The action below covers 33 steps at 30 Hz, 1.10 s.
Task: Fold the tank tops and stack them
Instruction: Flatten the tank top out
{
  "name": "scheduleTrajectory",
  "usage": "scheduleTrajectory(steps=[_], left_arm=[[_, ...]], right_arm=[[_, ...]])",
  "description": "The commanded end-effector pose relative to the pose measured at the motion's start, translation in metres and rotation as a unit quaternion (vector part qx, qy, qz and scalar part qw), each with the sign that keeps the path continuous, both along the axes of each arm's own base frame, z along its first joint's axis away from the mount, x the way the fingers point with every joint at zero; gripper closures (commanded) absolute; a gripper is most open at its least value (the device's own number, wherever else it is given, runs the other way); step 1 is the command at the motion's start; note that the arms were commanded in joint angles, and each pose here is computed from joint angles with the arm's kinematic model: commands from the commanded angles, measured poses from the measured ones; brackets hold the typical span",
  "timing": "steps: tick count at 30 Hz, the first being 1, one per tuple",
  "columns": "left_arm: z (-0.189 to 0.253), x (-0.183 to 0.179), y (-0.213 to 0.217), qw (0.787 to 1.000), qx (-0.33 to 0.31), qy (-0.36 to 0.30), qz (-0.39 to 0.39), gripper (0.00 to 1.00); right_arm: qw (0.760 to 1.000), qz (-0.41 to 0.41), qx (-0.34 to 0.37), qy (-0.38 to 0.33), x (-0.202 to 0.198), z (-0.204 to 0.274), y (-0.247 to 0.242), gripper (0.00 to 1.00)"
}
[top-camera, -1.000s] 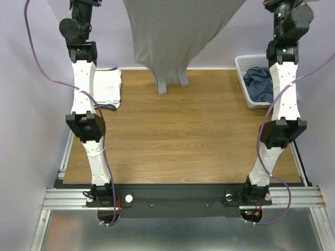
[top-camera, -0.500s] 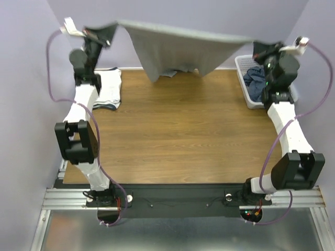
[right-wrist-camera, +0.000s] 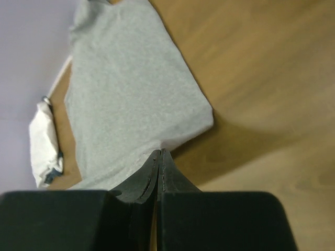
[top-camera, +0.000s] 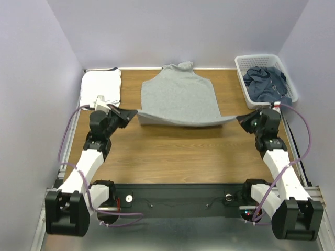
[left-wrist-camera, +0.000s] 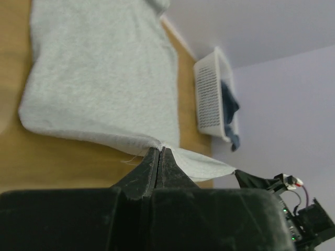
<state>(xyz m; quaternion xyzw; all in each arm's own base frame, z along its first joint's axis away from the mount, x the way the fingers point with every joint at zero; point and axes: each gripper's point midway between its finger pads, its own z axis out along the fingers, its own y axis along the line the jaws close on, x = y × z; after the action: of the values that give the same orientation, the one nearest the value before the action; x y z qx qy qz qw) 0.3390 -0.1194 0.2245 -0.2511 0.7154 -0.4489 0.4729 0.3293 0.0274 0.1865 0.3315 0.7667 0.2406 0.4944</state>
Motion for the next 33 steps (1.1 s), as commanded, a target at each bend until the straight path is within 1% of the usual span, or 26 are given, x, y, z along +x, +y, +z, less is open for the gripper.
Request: scheduleTrajectory(steps=[1,2,3,4,5,8,9,10,11,13,17,20,22,23,25,26,28,33], left_arm=[[-0.096,-0.052,0.011,0.987,0.059,0.151,0.02,1.0],[-0.107,-0.06,0.011,0.983,0.061,0.17,0.019,1.0],[-0.13,-0.076,0.012,0.976,0.067,0.205,0.016,1.0],[-0.138,-0.082,0.014,0.973,0.072,0.217,0.02,1.0],[-0.152,-0.095,0.016,0.966,0.08,0.243,0.021,1.0],[-0.166,-0.111,0.02,0.958,0.094,0.271,0.028,1.0],[-0.175,-0.12,0.021,0.952,0.094,0.291,0.031,1.0],[-0.175,-0.124,0.014,0.952,0.098,0.289,0.02,1.0],[-0.178,-0.129,0.012,0.948,0.096,0.304,0.021,1.0],[-0.181,-0.134,0.012,0.944,0.102,0.314,0.023,1.0],[-0.183,-0.142,0.009,0.938,0.104,0.329,0.018,1.0],[-0.183,-0.144,0.007,0.937,0.103,0.335,0.011,1.0],[-0.179,-0.145,0.005,0.936,0.105,0.337,0.002,1.0],[-0.174,-0.144,0.003,0.937,0.107,0.333,-0.003,1.0],[-0.166,-0.142,0.001,0.939,0.107,0.325,-0.011,1.0],[-0.164,-0.141,0.002,0.939,0.114,0.323,-0.014,1.0],[-0.156,-0.137,0.002,0.941,0.12,0.316,-0.014,1.0],[-0.154,-0.135,0.003,0.936,0.141,0.322,-0.022,1.0]], right_arm=[[0.993,0.031,0.043,0.102,-0.047,-0.052,0.017,0.99],[0.992,0.034,0.047,0.111,-0.054,-0.059,0.019,1.0],[0.989,0.034,0.054,0.134,-0.066,-0.077,0.021,1.0],[0.986,0.033,0.058,0.153,-0.076,-0.087,0.023,0.99],[0.984,0.032,0.061,0.162,-0.085,-0.096,0.024,1.0],[0.98,0.026,0.067,0.188,-0.102,-0.109,0.024,1.0],[0.976,0.022,0.068,0.204,-0.11,-0.114,0.024,1.0],[0.976,0.014,0.06,0.21,-0.113,-0.116,0.02,1.0],[0.975,0.009,0.051,0.215,-0.115,-0.117,0.017,1.0],[0.971,-0.004,0.037,0.234,-0.123,-0.122,0.011,0.99],[0.969,-0.007,0.049,0.243,-0.125,-0.123,0.013,1.0],[0.968,-0.009,0.045,0.248,-0.126,-0.122,0.012,0.99],[0.97,-0.012,0.038,0.241,-0.123,-0.114,0.009,0.89],[0.972,-0.017,0.033,0.233,-0.118,-0.107,0.006,0.81],[0.972,-0.018,0.033,0.231,-0.115,-0.102,0.006,0.83],[0.971,-0.02,0.027,0.235,-0.112,-0.1,0.004,0.88],[0.974,-0.025,0.018,0.225,-0.104,-0.089,0.0,0.88],[0.974,-0.024,0.001,0.226,-0.096,-0.079,-0.005,0.88]])
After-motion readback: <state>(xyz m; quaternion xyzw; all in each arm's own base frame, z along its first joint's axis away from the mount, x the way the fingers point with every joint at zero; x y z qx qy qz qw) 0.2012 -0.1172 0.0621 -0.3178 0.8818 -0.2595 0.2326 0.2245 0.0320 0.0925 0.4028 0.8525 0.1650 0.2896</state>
